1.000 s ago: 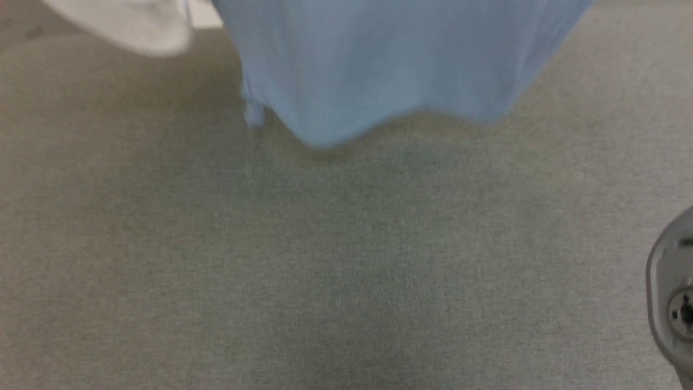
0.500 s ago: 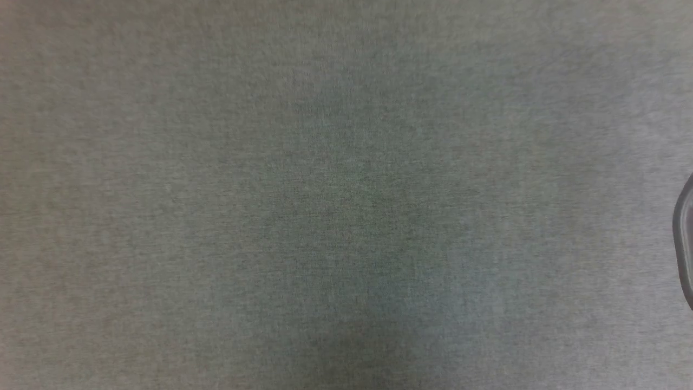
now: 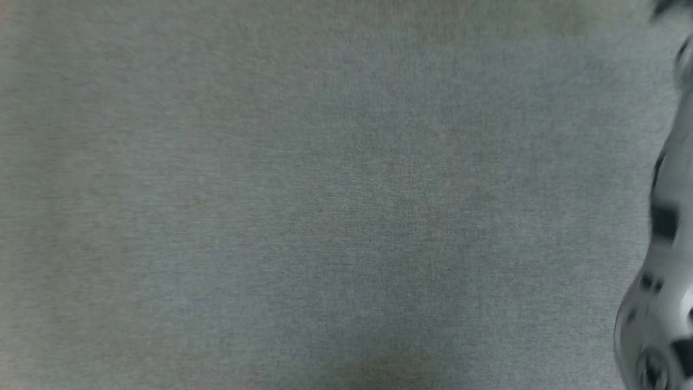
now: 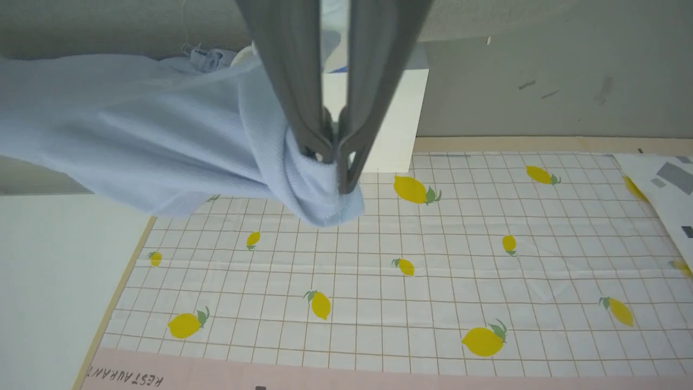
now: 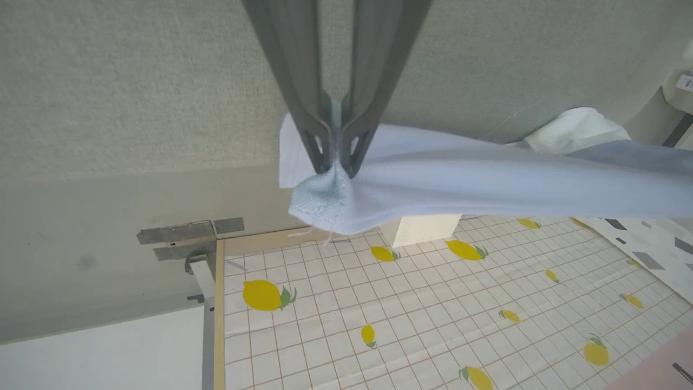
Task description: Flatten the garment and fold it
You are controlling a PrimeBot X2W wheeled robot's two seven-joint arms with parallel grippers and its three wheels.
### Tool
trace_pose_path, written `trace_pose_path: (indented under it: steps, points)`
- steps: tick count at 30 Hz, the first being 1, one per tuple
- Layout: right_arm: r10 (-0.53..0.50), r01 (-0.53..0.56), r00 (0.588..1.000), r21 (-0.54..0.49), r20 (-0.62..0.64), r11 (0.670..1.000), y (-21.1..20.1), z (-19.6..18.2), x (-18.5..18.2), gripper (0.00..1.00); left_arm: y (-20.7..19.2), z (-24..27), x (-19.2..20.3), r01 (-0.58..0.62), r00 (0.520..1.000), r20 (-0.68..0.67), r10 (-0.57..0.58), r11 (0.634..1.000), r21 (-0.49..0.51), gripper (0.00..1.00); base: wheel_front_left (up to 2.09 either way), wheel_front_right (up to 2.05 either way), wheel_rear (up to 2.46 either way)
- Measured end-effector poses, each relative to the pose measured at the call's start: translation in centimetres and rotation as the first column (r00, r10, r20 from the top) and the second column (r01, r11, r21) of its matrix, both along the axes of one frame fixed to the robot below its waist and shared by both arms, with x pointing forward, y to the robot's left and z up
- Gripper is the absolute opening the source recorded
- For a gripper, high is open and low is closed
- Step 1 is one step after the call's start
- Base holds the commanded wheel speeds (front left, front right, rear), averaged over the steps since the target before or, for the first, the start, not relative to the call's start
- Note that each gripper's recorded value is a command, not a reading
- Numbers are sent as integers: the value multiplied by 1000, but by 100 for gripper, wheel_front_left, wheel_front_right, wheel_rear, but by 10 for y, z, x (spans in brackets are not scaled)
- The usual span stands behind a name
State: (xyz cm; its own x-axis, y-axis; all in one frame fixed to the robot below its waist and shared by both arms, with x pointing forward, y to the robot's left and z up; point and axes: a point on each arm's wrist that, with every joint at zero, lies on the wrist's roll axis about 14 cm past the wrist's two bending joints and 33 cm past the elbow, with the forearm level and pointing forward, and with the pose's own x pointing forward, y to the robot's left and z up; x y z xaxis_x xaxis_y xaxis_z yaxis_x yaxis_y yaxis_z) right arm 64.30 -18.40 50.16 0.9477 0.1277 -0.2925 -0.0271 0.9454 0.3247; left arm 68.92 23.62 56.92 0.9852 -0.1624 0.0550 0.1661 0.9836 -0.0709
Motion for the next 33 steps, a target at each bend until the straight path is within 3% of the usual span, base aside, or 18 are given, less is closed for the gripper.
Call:
trace_pose_path:
  steps: [8, 16, 23, 33]
  points:
    - [40, -35, 990, 42, -134, 999, 13, -50, -98, 0, -6, -70, -104, 9, 983, -182, -26, 996, -89, 0, 0, 0, 0]
    - [79, -60, 970, 93, -228, 994, 17, -74, -202, 0, -23, -142, -247, -74, 912, -408, -35, 966, -248, 0, 0, 0, 0]
    - [71, -57, 971, 68, -227, 996, 6, -68, -255, 0, -19, -166, -340, -201, 850, -527, 19, 935, -291, 0, 0, 0, 0]
    - [69, -52, 953, 63, -295, 997, -8, -73, -317, 0, -8, -163, -421, -305, 785, -614, 78, 912, -273, 0, 0, 0, 0]
